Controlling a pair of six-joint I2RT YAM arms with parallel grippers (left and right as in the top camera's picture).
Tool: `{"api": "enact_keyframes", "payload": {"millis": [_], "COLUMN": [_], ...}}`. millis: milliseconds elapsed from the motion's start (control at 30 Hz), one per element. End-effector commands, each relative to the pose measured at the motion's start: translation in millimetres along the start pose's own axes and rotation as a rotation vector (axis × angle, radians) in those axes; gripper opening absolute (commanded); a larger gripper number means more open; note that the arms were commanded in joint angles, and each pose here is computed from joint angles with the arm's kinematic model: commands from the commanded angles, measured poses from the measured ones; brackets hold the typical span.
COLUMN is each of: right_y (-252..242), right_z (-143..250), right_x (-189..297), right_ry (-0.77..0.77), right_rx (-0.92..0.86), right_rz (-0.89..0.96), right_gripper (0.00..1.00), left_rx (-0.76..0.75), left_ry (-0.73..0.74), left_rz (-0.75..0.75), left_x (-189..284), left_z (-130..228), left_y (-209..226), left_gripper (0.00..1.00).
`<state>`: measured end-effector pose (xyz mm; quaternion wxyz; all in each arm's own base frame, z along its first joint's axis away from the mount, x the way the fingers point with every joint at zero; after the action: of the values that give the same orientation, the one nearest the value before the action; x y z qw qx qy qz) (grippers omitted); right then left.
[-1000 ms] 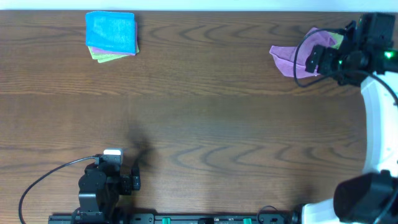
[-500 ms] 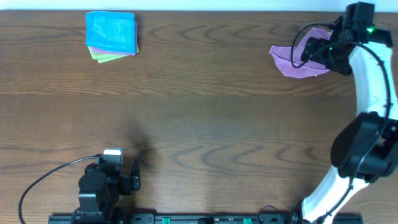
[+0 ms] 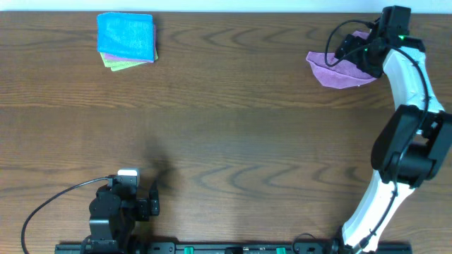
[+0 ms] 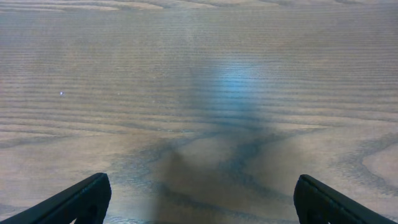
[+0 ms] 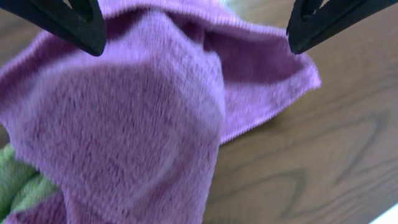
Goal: Fold the cloth
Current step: 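Reach the right gripper to the purple cloth and grasp it, then lift the purple cloth with the right gripper and drag it toward center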
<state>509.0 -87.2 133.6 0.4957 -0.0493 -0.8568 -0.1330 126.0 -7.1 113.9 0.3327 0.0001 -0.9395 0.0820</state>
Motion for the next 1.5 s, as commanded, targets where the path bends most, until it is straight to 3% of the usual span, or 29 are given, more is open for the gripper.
{"api": "enact_keyframes", "payload": {"millis": [0, 100, 267, 433, 500, 800, 1167, 1467], "right_y": [-5, -7, -11, -15, -15, -10, 28, 70], "right_z": [-5, -5, 1, 6, 7, 3, -13, 4], "right_x": [-8, -20, -40, -51, -52, -39, 29, 80], "right_ry": [-0.019, -0.028, -0.010, 0.006, 0.009, -0.003, -0.068, -0.021], "right_rx": [-0.027, -0.029, -0.039, -0.042, -0.042, -0.036, 0.063, 0.208], "right_rz": [0.030, 0.039, 0.047, 0.056, 0.056, 0.052, 0.020, -0.014], "right_gripper": [0.90, 0.84, 0.85, 0.73, 0.54, 0.01, 0.01, 0.01], "left_rx": [-0.032, -0.032, -0.032, -0.032, -0.032, -0.032, -0.032, -0.032], "left_ry": [0.039, 0.039, 0.039, 0.039, 0.039, 0.039, 0.039, 0.039], "left_rz": [-0.041, -0.041, -0.041, -0.041, -0.041, -0.041, -0.041, -0.041], "left_x": [-1, -1, -1, -1, -1, -1, -1, -1], "left_z": [9, 9, 9, 9, 9, 9, 9, 9], "left_y": [6, 6, 6, 6, 6, 6, 6, 6], "left_gripper": [0.95, 0.95, 0.95, 0.95, 0.95, 0.95, 0.95, 0.95]}}
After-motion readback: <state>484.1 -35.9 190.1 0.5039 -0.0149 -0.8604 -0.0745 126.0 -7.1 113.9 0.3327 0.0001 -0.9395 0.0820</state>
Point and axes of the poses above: each gripper's point midway between its finger pads, its own x axis back along the fingers, its own y axis along the line the jaws close on, z = x × y, the point moved 6 cm from there along x, back along the fingers, and after that the axes turned 11 degrees about x, right-handed, at the moved point
